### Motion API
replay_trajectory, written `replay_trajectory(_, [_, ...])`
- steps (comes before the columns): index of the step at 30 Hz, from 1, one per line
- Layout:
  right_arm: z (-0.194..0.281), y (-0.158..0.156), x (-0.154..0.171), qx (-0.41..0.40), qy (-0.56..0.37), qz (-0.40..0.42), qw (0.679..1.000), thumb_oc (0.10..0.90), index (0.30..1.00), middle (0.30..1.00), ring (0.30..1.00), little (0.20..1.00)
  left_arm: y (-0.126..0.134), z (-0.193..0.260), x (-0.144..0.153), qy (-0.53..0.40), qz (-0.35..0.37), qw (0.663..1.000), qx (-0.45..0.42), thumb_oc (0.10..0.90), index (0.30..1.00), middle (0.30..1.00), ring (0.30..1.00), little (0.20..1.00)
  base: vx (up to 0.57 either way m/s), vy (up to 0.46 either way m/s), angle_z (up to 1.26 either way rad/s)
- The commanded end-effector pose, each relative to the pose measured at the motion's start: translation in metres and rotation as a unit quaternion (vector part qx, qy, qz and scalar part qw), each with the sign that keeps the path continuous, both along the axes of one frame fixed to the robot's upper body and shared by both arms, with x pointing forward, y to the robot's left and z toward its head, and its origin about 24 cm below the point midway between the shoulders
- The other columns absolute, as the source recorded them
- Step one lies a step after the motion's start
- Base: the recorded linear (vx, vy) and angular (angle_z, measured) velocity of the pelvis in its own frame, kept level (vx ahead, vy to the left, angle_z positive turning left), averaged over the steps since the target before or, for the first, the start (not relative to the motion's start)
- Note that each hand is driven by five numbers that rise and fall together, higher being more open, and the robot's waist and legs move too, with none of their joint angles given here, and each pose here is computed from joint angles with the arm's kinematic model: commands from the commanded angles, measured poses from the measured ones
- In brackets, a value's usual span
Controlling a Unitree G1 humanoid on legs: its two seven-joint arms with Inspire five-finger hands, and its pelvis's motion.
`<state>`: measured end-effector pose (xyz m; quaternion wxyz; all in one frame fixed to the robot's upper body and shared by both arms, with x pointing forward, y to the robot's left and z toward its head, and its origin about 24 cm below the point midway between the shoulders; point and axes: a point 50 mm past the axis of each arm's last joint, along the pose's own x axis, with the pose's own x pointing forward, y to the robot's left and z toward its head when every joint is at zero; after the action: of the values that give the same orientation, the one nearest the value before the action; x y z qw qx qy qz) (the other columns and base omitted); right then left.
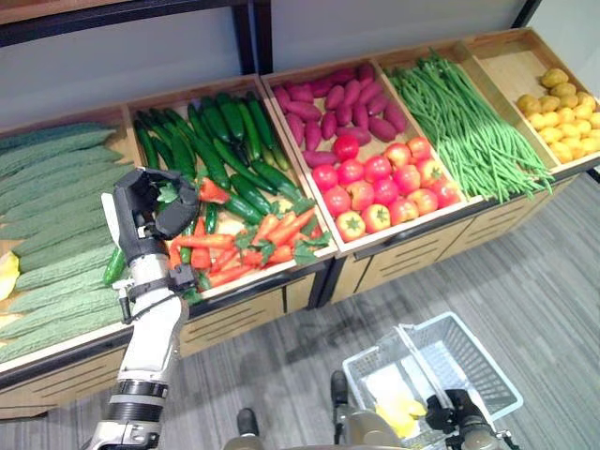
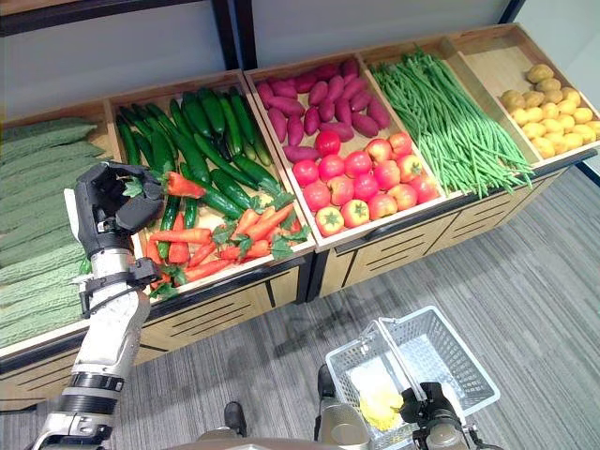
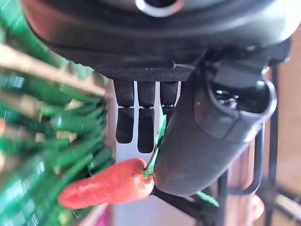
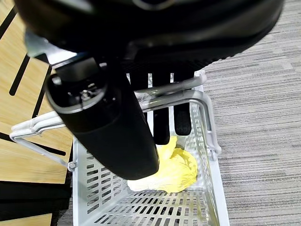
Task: Get the vegetables into the basket
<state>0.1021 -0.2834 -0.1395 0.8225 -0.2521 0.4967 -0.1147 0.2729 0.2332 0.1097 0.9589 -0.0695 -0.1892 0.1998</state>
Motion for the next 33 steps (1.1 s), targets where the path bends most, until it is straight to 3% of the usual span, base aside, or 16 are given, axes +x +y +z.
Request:
replay_trajectory(1, [0.009, -0.012, 0.012, -0.024, -0.031, 0.003, 0.999, 0.400, 0.300, 0.300, 0.300, 0.300, -0.002, 0.061, -0.001, -0.165, -0.044, 0.985, 0.013, 0.400, 0.300, 0.300, 0.300, 0.300, 0.00, 0.000, 0.00])
replay_trajectory(16, [0.010, -0.016, 0.010, -0.019, -0.035, -0.020, 0.999, 0.400, 0.300, 0.300, 0.300, 0.300, -0.010, 0.049, -0.004, -0.138, -0.102, 0.985, 0.025, 0.400, 0.300, 0.300, 0.300, 0.300, 0.00, 0.008, -0.02])
replay_trajectory(23, [0.017, -0.021, 0.019, -0.018, -0.066, -0.034, 0.997, 0.400, 0.300, 0.300, 0.300, 0.300, -0.028, 0.062, 0.003, -0.156, -0.155, 0.974, 0.050, 0.400, 0.300, 0.300, 0.300, 0.300, -0.06, 0.136, -0.11])
replay_trajectory(33, [0.008, -0.012, 0.004, -0.003, -0.042, -0.043, 0.998, 0.400, 0.300, 0.300, 0.300, 0.300, -0.027, 0.072, -0.002, -0.170, -0.167, 0.968, 0.080, 0.400, 0.300, 0.300, 0.300, 0.300, -0.14, 0.200, -0.78])
